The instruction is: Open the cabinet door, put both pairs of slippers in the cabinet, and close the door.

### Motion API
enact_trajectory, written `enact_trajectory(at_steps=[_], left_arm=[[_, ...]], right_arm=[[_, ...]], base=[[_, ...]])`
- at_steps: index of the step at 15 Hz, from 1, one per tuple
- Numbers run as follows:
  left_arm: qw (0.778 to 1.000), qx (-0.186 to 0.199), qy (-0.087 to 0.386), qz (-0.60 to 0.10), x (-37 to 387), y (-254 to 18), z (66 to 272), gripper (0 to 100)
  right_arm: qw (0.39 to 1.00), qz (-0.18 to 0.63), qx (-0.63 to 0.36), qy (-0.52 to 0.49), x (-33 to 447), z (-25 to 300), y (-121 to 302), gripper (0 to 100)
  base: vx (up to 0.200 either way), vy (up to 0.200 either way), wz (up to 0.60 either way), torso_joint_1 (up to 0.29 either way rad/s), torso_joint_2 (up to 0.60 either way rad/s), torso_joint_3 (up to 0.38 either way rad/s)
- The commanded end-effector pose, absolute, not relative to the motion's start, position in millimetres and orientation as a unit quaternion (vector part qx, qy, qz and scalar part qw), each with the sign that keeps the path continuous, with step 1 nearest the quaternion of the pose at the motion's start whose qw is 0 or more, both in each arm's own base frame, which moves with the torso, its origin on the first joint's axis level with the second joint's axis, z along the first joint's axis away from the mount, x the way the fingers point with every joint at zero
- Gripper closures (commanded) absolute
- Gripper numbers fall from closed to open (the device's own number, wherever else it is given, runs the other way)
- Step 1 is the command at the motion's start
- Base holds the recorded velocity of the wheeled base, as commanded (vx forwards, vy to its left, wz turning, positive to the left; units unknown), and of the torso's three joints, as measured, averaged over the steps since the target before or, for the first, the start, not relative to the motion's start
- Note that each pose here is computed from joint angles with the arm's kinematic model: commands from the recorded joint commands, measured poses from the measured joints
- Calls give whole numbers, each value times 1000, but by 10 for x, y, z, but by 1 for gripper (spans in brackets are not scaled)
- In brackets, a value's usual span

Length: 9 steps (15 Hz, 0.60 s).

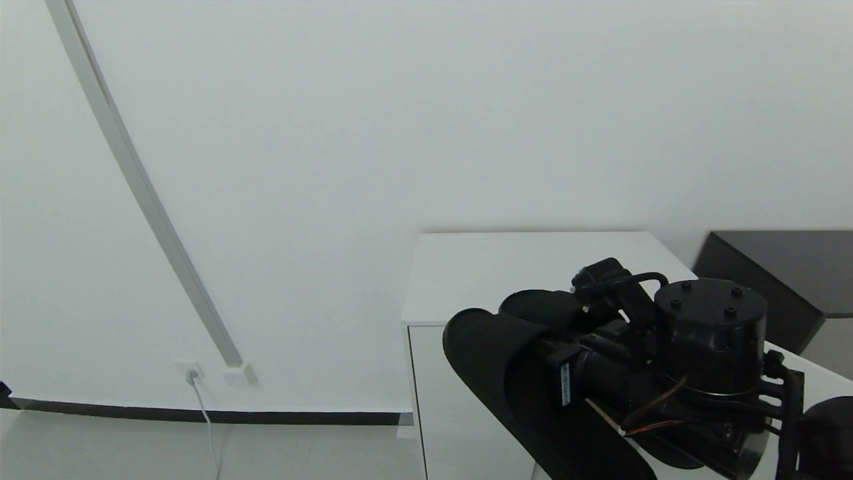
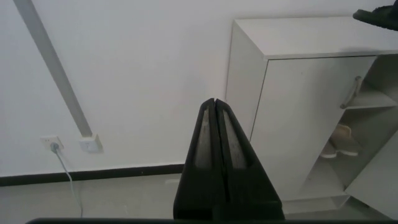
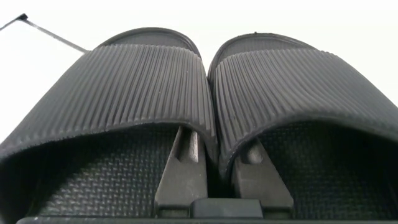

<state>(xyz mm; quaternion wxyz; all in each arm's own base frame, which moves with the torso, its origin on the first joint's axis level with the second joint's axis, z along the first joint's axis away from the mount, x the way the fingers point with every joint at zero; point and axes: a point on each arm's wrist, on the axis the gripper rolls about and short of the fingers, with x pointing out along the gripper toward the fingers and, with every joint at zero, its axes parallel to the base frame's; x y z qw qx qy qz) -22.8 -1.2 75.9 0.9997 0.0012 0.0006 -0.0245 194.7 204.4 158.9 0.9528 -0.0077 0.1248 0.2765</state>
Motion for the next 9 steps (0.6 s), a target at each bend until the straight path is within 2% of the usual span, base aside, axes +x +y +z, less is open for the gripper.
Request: enact_trajectory(at_steps=[1, 9], left_arm=[[1000, 1, 1, -25, -228, -12, 758, 100], [1000, 2, 1, -25, -228, -12, 758, 100]], right_arm=[[952, 277, -10, 128, 1950, 1568, 2056, 100], [951, 280, -14, 133, 1948, 1522, 2074, 100]], base=[[0, 0, 0, 0, 0, 0], [0, 0, 0, 0, 0, 0]])
